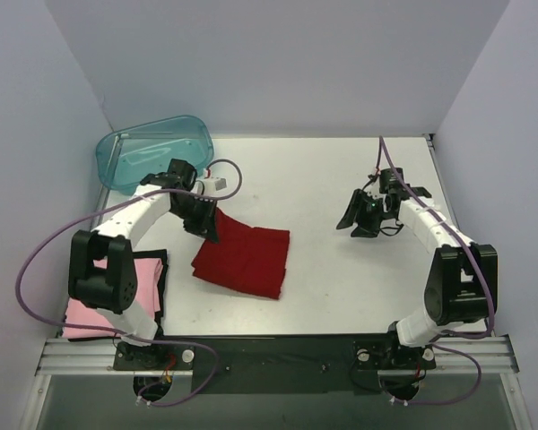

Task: Fold and stack the t-shirts
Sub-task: Put the neatly folded tshirt into the corner of the board with the left arm

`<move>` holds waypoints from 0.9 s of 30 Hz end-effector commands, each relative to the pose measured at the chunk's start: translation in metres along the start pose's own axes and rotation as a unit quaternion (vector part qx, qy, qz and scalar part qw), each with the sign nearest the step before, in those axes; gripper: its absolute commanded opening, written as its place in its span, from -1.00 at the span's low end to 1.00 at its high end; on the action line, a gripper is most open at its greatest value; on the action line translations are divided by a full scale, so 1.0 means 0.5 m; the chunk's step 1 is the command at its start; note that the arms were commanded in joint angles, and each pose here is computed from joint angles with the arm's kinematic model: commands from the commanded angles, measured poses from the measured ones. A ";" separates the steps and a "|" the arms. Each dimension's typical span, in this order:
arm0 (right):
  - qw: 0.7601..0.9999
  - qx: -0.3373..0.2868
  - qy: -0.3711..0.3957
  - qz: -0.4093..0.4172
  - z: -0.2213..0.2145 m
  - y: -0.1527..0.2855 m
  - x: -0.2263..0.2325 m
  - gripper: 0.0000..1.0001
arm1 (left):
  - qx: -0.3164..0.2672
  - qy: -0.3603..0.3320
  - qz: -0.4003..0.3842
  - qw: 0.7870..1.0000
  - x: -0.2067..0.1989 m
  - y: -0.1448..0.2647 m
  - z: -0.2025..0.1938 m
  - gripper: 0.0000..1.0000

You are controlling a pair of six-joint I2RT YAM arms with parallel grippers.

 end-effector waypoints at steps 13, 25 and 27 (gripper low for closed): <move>1.000 -0.012 0.020 -0.008 -0.016 0.048 0.004 -0.07 | 0.108 -0.111 0.295 0.943 0.088 0.336 -0.170 -1.00; 0.999 -0.012 0.034 -0.002 -0.006 0.048 -0.001 -0.07 | 0.106 -0.078 0.425 0.896 0.114 0.450 -0.261 -1.00; 0.999 -0.011 0.035 0.001 -0.003 0.045 -0.002 -0.07 | 0.104 -0.078 0.446 0.885 0.116 0.468 -0.268 -1.00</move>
Point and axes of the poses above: each gripper's point midway between its finger pads, its own y axis back along the fingers, its own x axis along the line the jaws close on, z = x × y, the point moved 7 cm from there along y, back along the fingers, and after that the axes turned 11 degrees about y, right-handed, at the moved point
